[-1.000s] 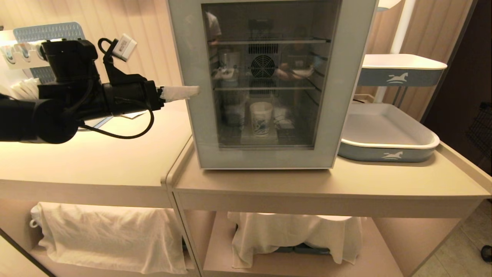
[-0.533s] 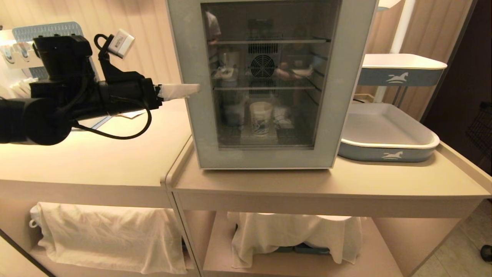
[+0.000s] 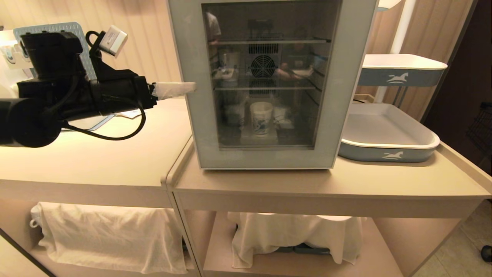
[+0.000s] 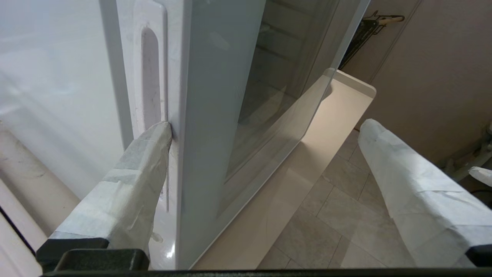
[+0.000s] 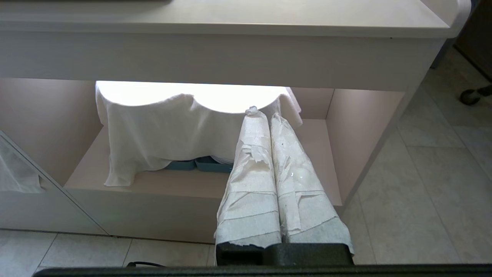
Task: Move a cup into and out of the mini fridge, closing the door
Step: Open the freezer door
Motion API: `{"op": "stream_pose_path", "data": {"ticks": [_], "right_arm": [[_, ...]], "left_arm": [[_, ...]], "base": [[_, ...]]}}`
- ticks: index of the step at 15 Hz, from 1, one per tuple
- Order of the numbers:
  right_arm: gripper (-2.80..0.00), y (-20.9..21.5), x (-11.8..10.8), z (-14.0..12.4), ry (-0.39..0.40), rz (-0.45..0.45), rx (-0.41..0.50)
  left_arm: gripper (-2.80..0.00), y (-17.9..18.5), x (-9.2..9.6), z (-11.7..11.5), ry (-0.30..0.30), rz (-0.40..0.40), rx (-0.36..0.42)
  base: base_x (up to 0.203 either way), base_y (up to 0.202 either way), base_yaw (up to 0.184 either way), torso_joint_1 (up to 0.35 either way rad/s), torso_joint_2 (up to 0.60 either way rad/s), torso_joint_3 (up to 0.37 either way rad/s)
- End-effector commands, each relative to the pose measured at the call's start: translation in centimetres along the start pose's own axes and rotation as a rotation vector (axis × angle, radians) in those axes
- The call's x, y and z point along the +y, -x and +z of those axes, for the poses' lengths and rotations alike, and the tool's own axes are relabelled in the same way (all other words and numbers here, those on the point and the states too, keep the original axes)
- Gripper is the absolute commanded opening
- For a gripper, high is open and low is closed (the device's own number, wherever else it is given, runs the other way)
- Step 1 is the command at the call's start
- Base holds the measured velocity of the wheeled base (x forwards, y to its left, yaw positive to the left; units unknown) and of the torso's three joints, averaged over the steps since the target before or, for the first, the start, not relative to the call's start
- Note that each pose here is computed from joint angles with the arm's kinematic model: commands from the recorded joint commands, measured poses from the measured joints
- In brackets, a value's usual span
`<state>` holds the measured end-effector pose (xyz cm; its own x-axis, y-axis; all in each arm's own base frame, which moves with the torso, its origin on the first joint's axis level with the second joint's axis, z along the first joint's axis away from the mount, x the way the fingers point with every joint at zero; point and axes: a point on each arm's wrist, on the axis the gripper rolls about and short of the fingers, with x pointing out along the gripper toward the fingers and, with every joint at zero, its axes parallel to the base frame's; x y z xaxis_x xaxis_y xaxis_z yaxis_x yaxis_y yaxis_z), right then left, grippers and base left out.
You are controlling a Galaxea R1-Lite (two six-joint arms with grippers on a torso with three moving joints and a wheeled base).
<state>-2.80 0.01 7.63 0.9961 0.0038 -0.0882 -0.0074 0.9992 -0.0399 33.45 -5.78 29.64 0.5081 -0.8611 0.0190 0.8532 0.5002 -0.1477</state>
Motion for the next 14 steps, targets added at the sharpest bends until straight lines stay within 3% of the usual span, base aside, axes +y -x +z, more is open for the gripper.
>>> {"op": "stream_pose_path", "data": {"ticks": [1,9,14], "right_arm": [[-2.8,0.0,0.0,0.0,0.001,0.002,0.001],[-2.8,0.0,0.0,0.0,0.001,0.001,0.001],[-2.8,0.0,0.0,0.0,0.001,0.001,0.001]], "left_arm": [[0.0,0.4,-0.5,0.0,0.002,-0.007,0.001],[0.0,1.2,-1.9,-0.4,0.007,-0.016,0.011],[0.0,1.5,-0.9,-0.3,-0.017,0.012,0.002]], "base": [[0.0,0.0,0.0,0.0,0.0,0.0],[0.0,0.0,0.0,0.0,0.0,0.0],[0.0,0.0,0.0,0.0,0.0,0.0]]}}
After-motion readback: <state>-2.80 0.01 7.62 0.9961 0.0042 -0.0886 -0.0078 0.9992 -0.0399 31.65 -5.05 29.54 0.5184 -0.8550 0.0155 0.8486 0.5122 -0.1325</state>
